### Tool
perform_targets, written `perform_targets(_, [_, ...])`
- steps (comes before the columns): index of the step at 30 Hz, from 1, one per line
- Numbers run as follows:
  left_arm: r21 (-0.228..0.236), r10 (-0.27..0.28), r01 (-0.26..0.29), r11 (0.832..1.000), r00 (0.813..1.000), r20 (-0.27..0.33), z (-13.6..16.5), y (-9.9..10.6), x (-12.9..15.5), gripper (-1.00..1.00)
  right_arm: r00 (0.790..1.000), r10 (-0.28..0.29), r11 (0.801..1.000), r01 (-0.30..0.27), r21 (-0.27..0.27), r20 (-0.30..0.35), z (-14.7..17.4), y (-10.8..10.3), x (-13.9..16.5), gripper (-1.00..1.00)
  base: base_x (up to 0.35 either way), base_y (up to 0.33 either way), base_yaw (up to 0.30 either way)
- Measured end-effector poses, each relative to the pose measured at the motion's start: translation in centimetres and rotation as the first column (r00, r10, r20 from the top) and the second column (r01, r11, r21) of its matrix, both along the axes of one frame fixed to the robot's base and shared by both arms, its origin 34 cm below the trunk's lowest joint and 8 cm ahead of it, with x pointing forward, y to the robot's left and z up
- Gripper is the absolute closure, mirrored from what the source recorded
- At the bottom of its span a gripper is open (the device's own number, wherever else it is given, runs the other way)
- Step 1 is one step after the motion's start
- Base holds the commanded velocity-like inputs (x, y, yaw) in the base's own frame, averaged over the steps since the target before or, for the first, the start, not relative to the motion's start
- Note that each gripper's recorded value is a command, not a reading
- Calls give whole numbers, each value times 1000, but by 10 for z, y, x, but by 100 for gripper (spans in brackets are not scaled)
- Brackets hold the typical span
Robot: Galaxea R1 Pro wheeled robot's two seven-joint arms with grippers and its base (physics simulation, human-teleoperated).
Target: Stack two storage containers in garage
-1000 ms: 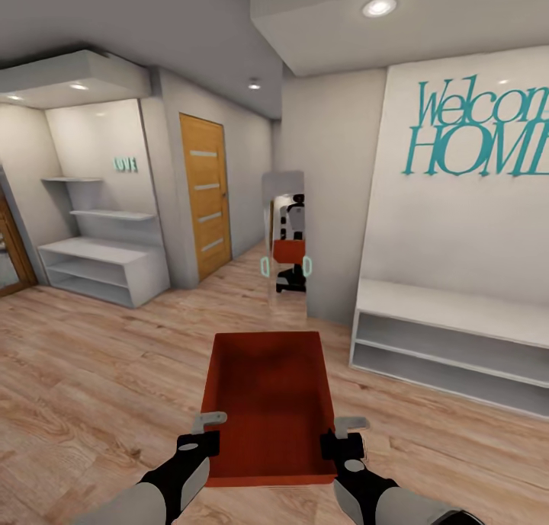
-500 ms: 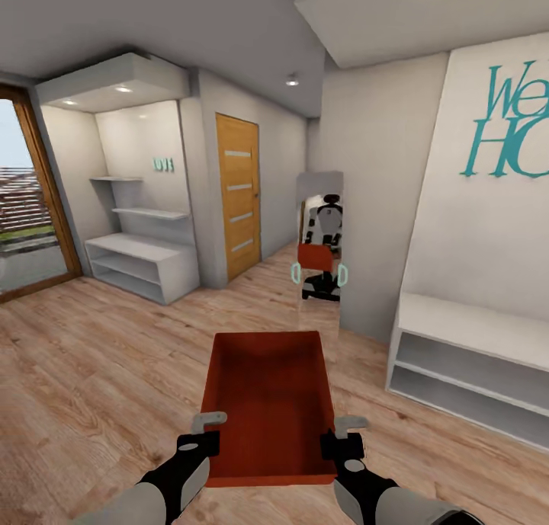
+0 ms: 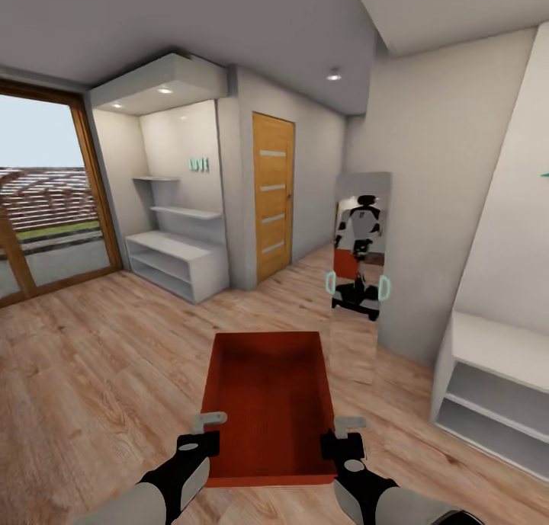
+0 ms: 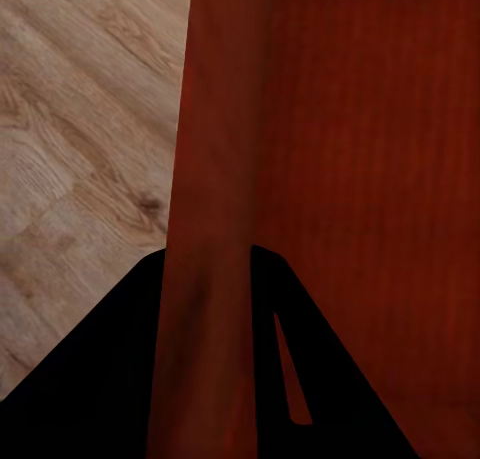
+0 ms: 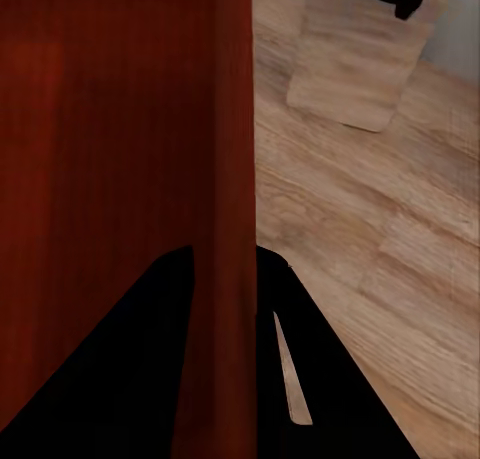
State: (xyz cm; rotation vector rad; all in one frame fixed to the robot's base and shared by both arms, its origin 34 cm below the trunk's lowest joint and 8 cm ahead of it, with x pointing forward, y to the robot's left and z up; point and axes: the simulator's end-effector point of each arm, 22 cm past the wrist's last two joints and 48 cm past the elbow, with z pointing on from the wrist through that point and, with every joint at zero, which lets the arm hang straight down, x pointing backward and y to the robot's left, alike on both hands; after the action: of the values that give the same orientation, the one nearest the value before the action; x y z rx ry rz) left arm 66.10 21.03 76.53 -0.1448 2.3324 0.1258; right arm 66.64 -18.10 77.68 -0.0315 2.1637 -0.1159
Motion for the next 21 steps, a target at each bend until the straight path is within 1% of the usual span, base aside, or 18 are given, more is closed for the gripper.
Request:
perform_targets(6, [0,0,0,1000,1000,0,0,0,0,100,1000,0,1000,0,0,0,0,0,0,100,323,0,254])
perform_targets(21, [0,0,0,1000,1000,0,0,0,0,100,1000,0,1000,0,0,0,0,0,0,100,323,0,12])
